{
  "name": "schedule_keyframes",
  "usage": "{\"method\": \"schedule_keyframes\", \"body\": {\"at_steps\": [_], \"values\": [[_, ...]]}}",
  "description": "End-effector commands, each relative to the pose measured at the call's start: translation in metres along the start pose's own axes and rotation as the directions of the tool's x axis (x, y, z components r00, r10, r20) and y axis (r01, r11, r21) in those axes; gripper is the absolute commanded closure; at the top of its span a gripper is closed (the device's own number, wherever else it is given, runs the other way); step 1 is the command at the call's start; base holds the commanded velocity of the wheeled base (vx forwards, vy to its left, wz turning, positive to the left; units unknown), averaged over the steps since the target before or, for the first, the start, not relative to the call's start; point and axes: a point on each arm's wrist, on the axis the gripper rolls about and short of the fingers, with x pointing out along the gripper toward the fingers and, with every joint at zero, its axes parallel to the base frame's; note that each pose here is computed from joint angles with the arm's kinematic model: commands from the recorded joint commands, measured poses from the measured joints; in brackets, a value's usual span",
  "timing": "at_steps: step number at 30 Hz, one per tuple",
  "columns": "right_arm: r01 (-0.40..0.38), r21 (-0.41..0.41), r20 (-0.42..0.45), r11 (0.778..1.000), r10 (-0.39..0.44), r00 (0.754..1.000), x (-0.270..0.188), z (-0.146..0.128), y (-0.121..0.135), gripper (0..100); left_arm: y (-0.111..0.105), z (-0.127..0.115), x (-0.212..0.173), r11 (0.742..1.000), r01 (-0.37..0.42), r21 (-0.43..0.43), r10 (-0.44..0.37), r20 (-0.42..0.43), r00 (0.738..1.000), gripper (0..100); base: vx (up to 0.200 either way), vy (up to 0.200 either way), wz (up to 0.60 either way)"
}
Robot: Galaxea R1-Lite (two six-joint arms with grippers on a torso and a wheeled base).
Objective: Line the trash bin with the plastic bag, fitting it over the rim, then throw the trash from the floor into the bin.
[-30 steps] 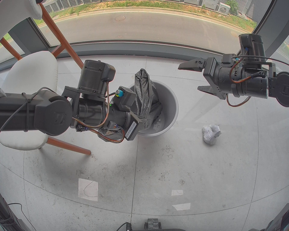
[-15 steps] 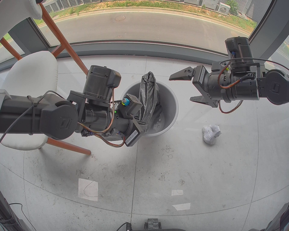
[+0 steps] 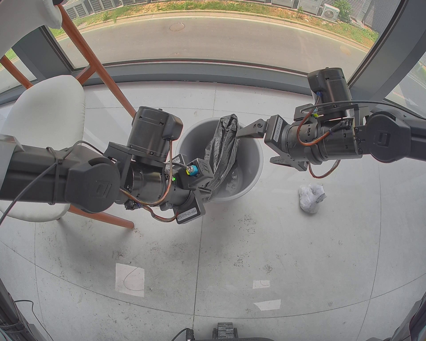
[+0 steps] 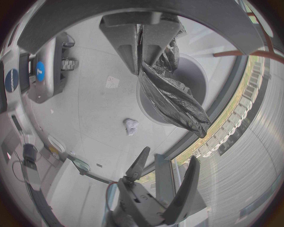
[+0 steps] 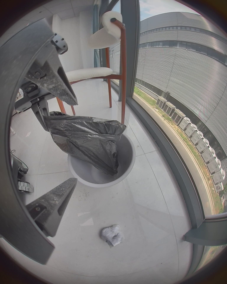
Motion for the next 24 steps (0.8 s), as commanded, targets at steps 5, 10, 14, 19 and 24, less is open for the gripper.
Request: {"method": "schedule_keyframes", "body": {"at_steps": [5, 10, 14, 19, 24], "values": [[0.022, -0.050, -0.034, 0.999, -0.024, 0.999, 0.018, -0.008, -0.006, 0, -0.001, 0.000, 0.002, 0.997, 0.002, 0.079, -0.002, -0.004, 1.000, 100, 0.000, 0.000, 0.00], [0.017, -0.069, -0.061, 0.997, -0.021, 0.998, 0.023, -0.017, -0.002, 0, -0.004, 0.002, 0.001, 0.996, 0.007, 0.086, -0.006, -0.006, 1.000, 100, 0.000, 0.000, 0.00], [0.022, -0.078, -0.063, 0.997, -0.027, 0.998, 0.030, -0.021, 0.000, 0, -0.004, 0.002, 0.002, 0.996, 0.008, 0.088, -0.007, -0.005, 1.000, 100, 0.000, 0.000, 0.00], [0.055, -0.105, -0.072, 0.993, -0.063, 0.995, 0.036, -0.028, -0.003, 0, -0.006, 0.005, 0.002, 0.996, 0.013, 0.091, -0.012, -0.001, 1.000, 100, 0.000, 0.000, 0.00], [0.096, -0.127, -0.060, 0.987, -0.104, 0.993, 0.038, -0.028, -0.011, 0, -0.006, 0.004, 0.001, 0.996, 0.002, 0.091, 0.000, -0.017, 1.000, 100, 0.000, 0.000, 0.00]]}}
